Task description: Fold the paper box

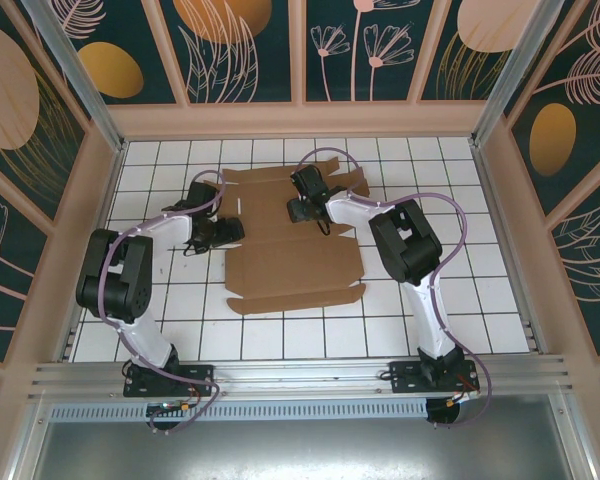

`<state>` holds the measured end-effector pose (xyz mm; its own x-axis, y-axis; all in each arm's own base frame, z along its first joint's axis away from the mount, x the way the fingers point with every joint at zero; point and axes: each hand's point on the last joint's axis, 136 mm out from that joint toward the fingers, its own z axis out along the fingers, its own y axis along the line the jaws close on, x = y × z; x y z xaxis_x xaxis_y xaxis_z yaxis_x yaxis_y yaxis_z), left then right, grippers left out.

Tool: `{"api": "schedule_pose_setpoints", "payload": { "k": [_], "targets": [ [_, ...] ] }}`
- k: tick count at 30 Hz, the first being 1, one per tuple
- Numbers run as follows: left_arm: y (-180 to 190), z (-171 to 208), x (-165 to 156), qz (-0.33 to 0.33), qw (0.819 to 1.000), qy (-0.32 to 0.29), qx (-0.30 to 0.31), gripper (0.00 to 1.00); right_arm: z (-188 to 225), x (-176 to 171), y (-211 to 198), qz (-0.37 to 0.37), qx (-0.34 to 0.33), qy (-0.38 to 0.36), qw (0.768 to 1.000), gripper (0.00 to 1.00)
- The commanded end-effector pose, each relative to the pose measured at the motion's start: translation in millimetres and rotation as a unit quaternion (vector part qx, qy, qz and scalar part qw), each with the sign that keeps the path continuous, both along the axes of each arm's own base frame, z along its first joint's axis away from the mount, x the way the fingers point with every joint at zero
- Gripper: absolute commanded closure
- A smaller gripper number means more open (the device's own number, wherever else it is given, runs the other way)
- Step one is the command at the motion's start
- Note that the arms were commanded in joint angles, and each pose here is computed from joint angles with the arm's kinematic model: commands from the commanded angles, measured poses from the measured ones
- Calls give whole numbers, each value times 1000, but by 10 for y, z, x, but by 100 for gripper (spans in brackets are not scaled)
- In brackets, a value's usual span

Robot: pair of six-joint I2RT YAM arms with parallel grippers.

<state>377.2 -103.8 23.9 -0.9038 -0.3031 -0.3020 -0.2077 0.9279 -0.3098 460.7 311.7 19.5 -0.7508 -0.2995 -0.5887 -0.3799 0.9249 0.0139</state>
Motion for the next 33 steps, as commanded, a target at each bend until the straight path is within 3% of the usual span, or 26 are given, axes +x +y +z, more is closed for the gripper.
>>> {"api": "schedule_pose_setpoints", "payload": {
  "k": [1, 9, 16, 21, 28, 33],
  "targets": [
    [-75, -68, 142, 3, 1000, -5, -25, 14, -1060, -738, -480, 0, -100, 167, 981, 41],
    [-387, -8, 248, -27, 993, -20, -110, 20, -1057, -723, -487, 2, -105, 165, 981, 41],
    [-456, 272, 306, -44, 989, -61, -130, 24, -1061, -725, -486, 2, -104, 165, 981, 41],
    [-549, 278, 309, -54, 985, -56, -157, 28, -1055, -709, -478, 1, -103, 164, 981, 41],
    [-732, 649, 309, -61, 968, -88, -227, 28, -1061, -721, -490, -2, -105, 164, 981, 41],
    [-1001, 334, 169, -73, 962, -38, -259, 28, -1065, -714, -505, -4, -109, 164, 980, 41]
  ]
}}
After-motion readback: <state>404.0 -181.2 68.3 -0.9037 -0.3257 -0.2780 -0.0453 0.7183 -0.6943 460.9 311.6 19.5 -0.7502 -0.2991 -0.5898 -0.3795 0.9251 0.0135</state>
